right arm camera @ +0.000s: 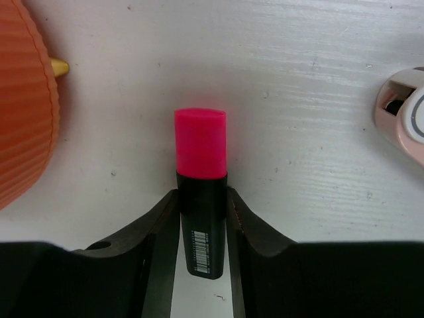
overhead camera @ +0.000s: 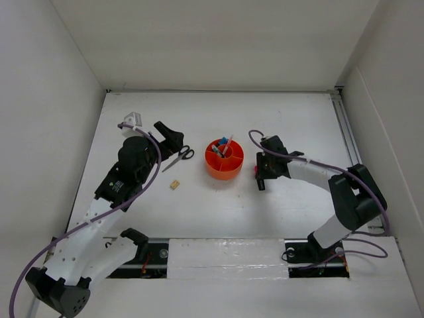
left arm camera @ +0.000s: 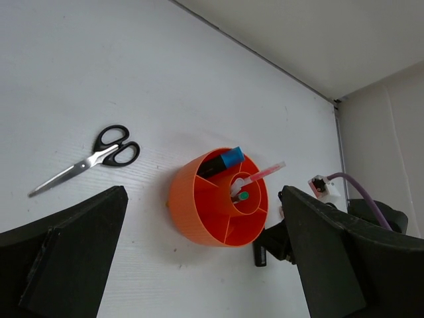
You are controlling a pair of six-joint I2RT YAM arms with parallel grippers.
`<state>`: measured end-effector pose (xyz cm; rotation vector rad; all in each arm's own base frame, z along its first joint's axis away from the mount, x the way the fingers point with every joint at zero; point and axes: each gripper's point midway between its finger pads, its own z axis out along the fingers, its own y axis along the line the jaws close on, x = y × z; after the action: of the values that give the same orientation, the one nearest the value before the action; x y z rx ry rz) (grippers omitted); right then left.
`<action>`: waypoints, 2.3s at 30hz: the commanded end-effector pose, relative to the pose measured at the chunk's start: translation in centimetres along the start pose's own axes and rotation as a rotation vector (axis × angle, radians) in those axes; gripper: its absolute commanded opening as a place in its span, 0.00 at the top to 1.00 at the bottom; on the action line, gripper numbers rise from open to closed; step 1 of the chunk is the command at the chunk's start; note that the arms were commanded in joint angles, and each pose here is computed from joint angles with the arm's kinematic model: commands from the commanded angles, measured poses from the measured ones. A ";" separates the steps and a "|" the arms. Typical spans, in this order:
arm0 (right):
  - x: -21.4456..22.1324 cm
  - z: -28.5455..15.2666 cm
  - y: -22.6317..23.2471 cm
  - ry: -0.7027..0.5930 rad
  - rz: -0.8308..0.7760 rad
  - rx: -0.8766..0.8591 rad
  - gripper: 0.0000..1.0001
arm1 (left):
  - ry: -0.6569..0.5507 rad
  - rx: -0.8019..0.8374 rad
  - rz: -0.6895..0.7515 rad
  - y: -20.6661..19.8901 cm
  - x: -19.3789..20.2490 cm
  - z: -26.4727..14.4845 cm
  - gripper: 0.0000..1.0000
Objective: Sort the stationery into containers
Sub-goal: Pick up the pen from the center of the board, then place the pen in the storage box.
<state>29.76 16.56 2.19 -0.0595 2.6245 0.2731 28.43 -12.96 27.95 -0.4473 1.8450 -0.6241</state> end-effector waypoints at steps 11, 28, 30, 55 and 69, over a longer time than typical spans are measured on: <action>-1.0 -7.1 1.2 -0.164 0.001 -0.022 1.00 | 0.065 0.291 0.055 -5.6 0.2 -1.4 0.00; -5.1 -23.0 18.5 -0.525 -0.172 -0.604 1.00 | 0.290 0.871 0.128 -13.4 5.4 -6.2 0.00; -5.6 -23.9 19.5 -0.550 -0.171 -0.637 1.00 | 0.304 0.874 0.129 -13.3 5.8 -6.0 0.00; -6.8 -27.9 24.6 -0.639 -0.225 -0.784 1.00 | 0.285 0.778 0.084 -12.2 6.0 -4.0 0.11; -6.3 -28.3 25.0 -0.650 -0.235 -0.788 1.00 | 0.294 0.814 0.064 -12.9 5.9 -4.4 0.61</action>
<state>19.65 34.90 30.94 -0.4815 1.8254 0.9864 22.79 -25.23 31.33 0.2084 1.7454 -1.3226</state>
